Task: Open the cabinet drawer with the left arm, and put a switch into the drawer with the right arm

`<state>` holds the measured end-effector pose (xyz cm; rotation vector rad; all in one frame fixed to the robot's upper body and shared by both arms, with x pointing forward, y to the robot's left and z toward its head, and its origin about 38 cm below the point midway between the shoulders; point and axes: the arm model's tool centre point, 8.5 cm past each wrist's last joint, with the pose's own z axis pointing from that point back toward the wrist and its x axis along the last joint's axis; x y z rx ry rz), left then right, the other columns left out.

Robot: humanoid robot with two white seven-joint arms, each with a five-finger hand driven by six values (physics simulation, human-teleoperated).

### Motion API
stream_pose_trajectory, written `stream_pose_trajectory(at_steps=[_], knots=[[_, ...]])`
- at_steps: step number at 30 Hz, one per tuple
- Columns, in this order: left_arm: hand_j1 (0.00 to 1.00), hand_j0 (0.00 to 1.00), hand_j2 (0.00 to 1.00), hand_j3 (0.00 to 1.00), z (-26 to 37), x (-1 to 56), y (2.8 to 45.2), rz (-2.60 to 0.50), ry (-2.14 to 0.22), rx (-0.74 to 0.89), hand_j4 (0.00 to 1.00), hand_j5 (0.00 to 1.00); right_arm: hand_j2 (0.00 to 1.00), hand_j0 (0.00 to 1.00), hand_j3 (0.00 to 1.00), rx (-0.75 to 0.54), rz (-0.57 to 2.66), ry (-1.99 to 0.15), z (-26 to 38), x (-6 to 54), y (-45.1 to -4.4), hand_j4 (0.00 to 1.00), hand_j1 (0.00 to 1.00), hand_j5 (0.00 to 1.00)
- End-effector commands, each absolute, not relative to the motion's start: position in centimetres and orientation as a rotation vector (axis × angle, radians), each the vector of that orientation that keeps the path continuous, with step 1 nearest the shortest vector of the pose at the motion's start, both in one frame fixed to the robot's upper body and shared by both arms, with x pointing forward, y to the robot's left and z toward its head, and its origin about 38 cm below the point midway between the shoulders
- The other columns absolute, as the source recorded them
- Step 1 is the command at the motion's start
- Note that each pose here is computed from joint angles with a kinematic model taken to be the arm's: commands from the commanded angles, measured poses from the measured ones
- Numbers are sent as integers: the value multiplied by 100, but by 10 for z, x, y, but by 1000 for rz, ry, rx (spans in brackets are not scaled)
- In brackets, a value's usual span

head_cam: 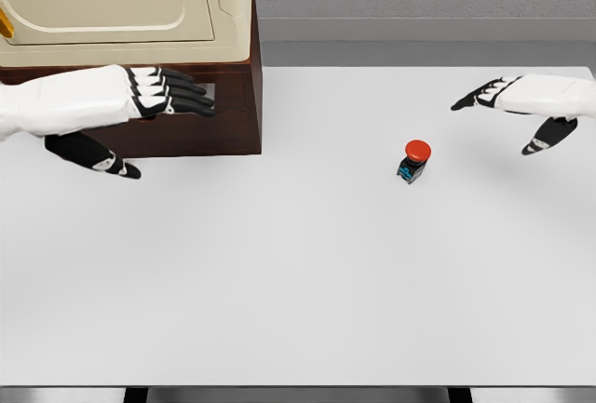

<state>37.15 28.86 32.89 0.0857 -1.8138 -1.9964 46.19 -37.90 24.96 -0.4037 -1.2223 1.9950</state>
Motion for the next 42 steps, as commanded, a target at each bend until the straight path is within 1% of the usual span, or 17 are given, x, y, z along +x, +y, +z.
stream_pose_trajectory(at_steps=[1,3,5,7,9,11,13,16,20,23,27,30,35,37,39,40,42], knots=[[100,100,100,100,329,371,288,-1996,-1810,72,100,100,100,100,100,-404,1989,-1223,250,462,-380,100,100,100],[100,100,100,100,328,371,288,-1994,-1810,70,100,100,100,100,100,-407,1980,-1219,250,462,-383,100,100,100],[100,100,100,100,323,371,280,-2020,-1788,28,100,100,100,100,100,-402,1985,-1226,250,463,-380,100,100,100],[100,100,100,100,325,373,261,-2045,-1780,-102,100,100,100,100,100,-402,1984,-1225,249,463,-380,100,100,100],[100,100,100,100,329,373,257,-2062,-1775,-110,100,100,100,100,100,-398,1989,-1233,250,463,-377,100,100,100],[100,100,100,100,319,373,251,-2094,-1727,-151,100,100,100,100,100,-395,1994,-1246,252,464,-372,100,100,100],[100,100,100,100,330,372,260,-2090,-1703,-142,100,100,100,100,100,-385,2024,-1267,254,460,-362,100,100,100],[100,100,100,100,333,374,256,-2113,-1668,-176,100,100,100,100,100,-372,2059,-1299,258,456,-347,100,100,100],[100,100,100,100,351,373,269,-2074,-1691,-142,100,100,100,100,100,-368,2065,-1303,258,456,-345,100,100,100],[100,100,100,100,365,371,280,-2036,-1719,-115,100,100,100,100,100,-334,2069,-1330,251,459,-329,100,100,100],[100,100,100,100,364,371,280,-2025,-1723,-128,100,100,100,100,100,-287,2070,-1359,241,461,-311,100,100,100],[100,100,100,100,358,369,280,-2019,-1714,-147,100,100,100,100,100,-283,2069,-1363,240,462,-309,100,100,100],[100,100,100,100,370,372,278,-1950,-1804,-123,100,100,100,100,100,-255,2059,-1371,230,464,-301,100,100,100],[100,100,100,100,381,372,277,-1915,-1848,-142,100,100,100,100,100,-254,2058,-1369,229,464,-301,100,100,100],[100,100,100,100,378,374,277,-1957,-1745,-142,100,100,100,100,100,-251,2059,-1361,227,463,-301,100,100,100],[100,100,100,100,387,376,276,-1956,-1748,-116,100,100,100,100,100,-252,2058,-1353,225,463,-301,100,100,100],[100,100,100,100,390,377,272,-1953,-1755,-124,100,100,100,100,100,-235,2062,-1356,218,463,-295,100,100,100]])
